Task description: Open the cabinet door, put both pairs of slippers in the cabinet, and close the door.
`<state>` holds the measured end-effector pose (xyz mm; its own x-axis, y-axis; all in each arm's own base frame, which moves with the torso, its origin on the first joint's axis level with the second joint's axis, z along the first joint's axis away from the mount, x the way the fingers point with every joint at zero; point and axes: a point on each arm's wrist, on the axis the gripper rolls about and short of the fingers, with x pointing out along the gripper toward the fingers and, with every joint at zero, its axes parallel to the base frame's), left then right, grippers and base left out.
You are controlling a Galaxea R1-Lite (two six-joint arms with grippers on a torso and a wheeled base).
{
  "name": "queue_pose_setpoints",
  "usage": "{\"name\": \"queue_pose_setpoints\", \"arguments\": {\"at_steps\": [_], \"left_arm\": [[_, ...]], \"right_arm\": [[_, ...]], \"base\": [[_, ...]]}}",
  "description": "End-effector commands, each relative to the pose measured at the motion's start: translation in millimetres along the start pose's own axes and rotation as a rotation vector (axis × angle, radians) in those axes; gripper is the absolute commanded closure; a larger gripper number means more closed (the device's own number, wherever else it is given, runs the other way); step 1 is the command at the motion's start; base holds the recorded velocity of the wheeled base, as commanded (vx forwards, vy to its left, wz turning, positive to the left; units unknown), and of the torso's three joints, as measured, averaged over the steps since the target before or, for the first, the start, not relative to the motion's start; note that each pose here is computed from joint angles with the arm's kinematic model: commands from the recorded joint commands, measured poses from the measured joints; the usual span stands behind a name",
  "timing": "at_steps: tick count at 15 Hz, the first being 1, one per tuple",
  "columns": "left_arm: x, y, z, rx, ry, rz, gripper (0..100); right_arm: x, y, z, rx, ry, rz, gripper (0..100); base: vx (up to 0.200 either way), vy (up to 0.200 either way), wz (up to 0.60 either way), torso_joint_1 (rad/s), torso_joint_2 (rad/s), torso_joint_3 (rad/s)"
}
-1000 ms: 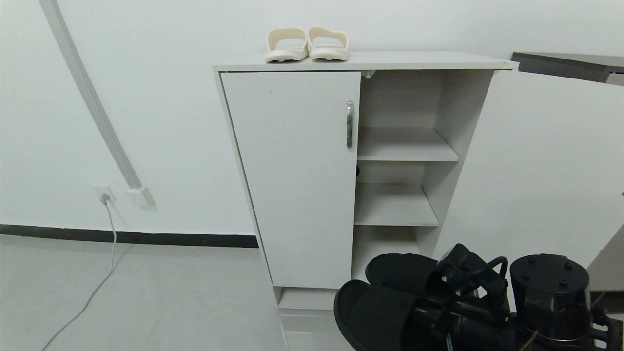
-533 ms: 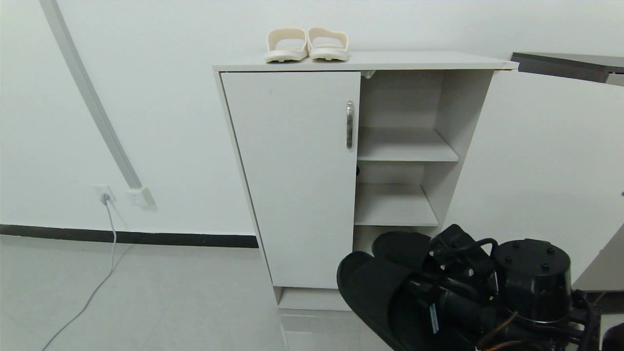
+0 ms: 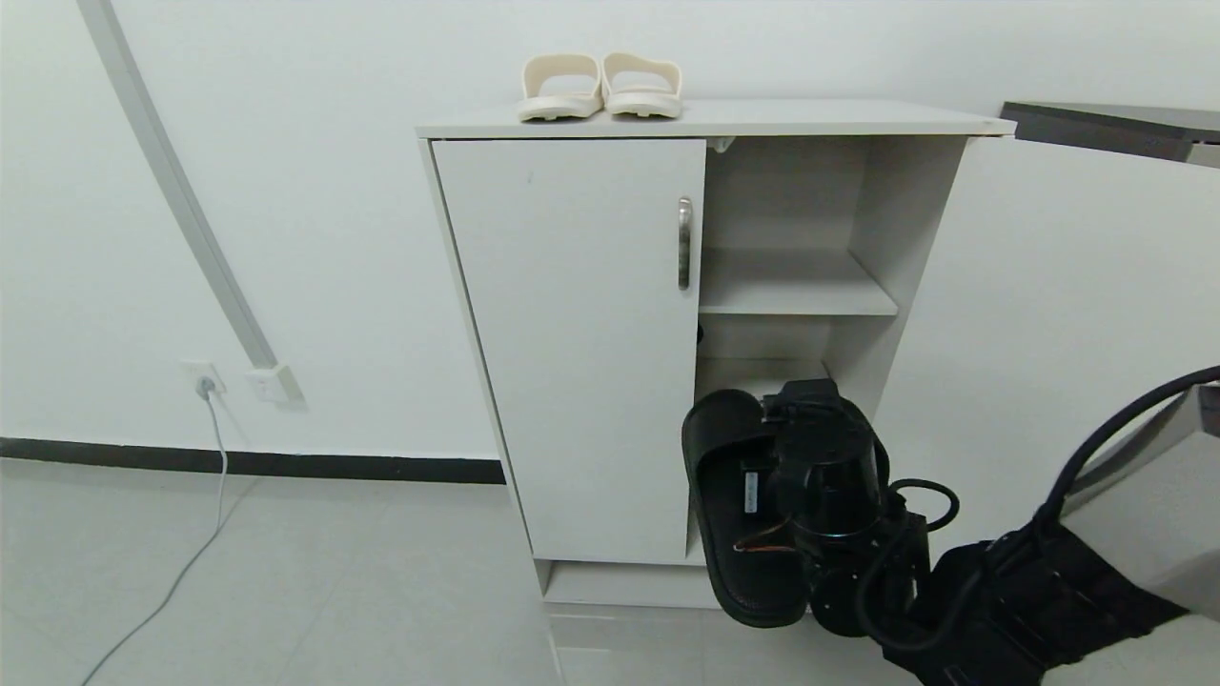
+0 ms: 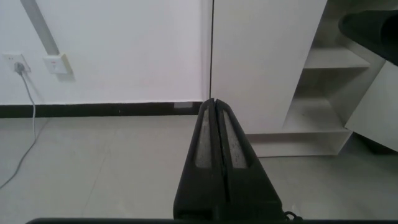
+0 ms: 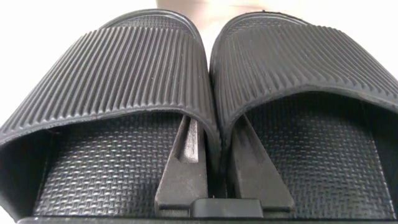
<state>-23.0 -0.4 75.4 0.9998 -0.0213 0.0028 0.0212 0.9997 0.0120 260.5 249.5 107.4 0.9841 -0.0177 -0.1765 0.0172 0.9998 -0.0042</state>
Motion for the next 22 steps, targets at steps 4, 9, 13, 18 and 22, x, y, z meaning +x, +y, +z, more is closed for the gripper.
{"name": "queue_pose_setpoints", "arguments": {"at_steps": [4, 9, 13, 18, 22], "left_arm": [[0.2, 0.0, 0.1, 0.002, 0.003, 0.0, 100], [0.2, 0.0, 0.1, 0.0, 0.003, 0.0, 100], [0.2, 0.0, 0.1, 0.002, 0.003, -0.002, 100], [0.2, 0.0, 0.1, 0.0, 0.003, 0.0, 100], [0.2, 0.0, 0.1, -0.001, 0.003, 0.0, 100]], "right_arm": [[12.6, 6.6, -15.5, 0.009, 0.02, -0.02, 100], [11.6, 4.9, -18.4, 0.002, 0.026, -0.023, 100], [14.0, 3.0, -20.0, 0.0, 0.03, -0.031, 100], [18.6, 7.9, -27.8, 0.002, 0.043, -0.004, 100], [34.6, 21.6, -39.9, 0.009, 0.055, 0.037, 100]], "base": [[0.0, 0.0, 0.0, 0.0, 0.0, 0.0], [0.0, -0.12, 0.0, 0.0, 0.0, 0.001], [0.0, -0.2, 0.0, 0.002, 0.0, -0.001], [0.0, -0.04, 0.0, 0.0, 0.0, 0.0], [0.0, 0.0, 0.0, 0.0, 0.0, 0.0]]}}
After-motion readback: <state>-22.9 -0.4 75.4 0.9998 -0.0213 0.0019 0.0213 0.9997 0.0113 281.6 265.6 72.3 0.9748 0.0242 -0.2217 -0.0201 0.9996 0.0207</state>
